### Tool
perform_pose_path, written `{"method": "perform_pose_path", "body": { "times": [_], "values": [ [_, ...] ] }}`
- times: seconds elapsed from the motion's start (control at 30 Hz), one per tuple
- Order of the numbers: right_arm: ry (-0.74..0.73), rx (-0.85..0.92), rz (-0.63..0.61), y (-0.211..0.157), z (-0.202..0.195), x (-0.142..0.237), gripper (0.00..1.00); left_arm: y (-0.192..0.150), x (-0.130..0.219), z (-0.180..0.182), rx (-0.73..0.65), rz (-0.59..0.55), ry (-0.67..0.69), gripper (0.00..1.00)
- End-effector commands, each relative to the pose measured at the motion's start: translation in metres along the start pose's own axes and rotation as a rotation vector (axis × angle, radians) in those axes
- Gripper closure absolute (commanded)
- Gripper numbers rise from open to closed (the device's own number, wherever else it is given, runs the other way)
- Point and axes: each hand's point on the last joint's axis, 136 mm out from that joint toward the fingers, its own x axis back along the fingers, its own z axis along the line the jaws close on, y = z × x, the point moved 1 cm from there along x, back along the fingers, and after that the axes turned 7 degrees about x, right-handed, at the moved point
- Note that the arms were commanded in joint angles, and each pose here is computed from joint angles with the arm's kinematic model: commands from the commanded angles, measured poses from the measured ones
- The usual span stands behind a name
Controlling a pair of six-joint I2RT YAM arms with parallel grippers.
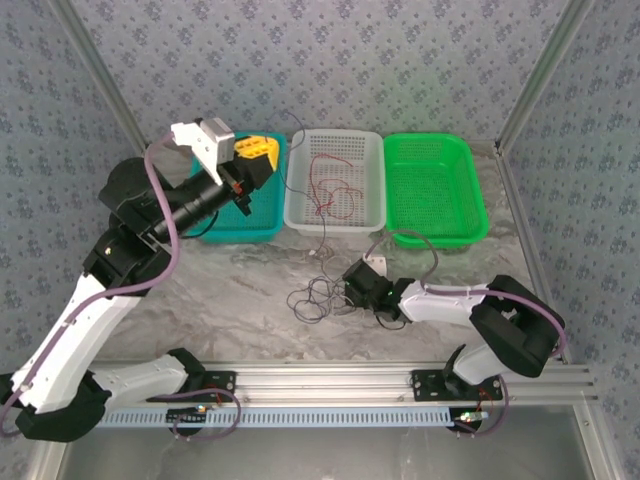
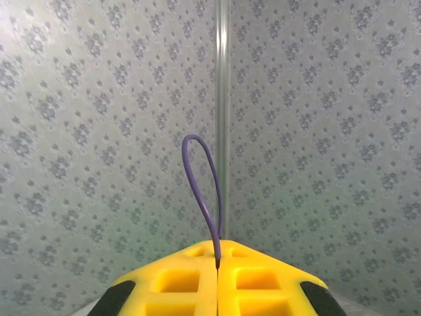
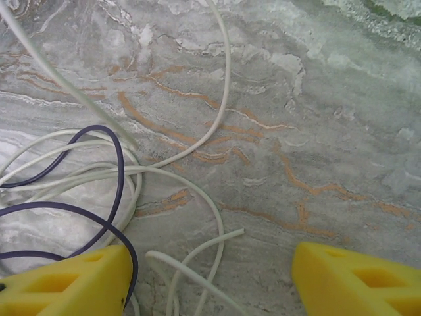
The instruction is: Untangle the cables
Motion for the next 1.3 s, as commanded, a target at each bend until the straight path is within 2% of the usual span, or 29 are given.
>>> {"method": "perform_pose_path", "body": {
  "times": [0.0, 0.23, 0.37, 0.57, 0.77, 0.83, 0.93, 1.1, 1.27],
  "values": [
    [-0.044, 0.005, 0.148, -0.045, -0.017, -0.014, 0.32, 0.008, -0.002, 0.012, -0.075, 0.004, 0.072, 0.94],
    [-0.025, 0.015, 0.139, -0.046, -0.015, -0.013, 0.4, 0.024, -0.004, 0.054, -0.127, -0.057, 0.332, 0.96],
    [0.002, 0.047, 0.131, -0.044, -0.008, -0.011, 0.45, 0.024, -0.005, 0.068, -0.13, -0.076, 0.417, 0.96],
    [0.039, 0.095, 0.056, -0.031, 0.004, -0.001, 0.46, -0.004, -0.024, 0.057, 0.008, -0.077, 0.3, 0.97],
    [0.088, 0.117, -0.04, -0.017, 0.008, 0.018, 0.46, -0.019, -0.032, 0.07, 0.0, -0.045, 0.358, 0.97],
    [0.109, 0.135, -0.06, -0.015, 0.011, 0.024, 0.43, -0.023, -0.036, 0.072, 0.0, -0.037, 0.367, 0.97],
    [0.122, 0.152, -0.072, -0.011, 0.014, 0.031, 0.22, -0.035, -0.046, 0.064, 0.028, -0.009, 0.3, 0.97],
    [0.076, 0.173, -0.091, -0.004, 0.007, 0.045, 0.19, -0.054, -0.05, 0.065, 0.087, 0.012, 0.283, 0.97],
    [-0.004, 0.195, -0.113, 0.003, -0.011, 0.067, 0.18, -0.063, -0.048, 0.067, 0.09, 0.026, 0.294, 0.96]
  ]
}}
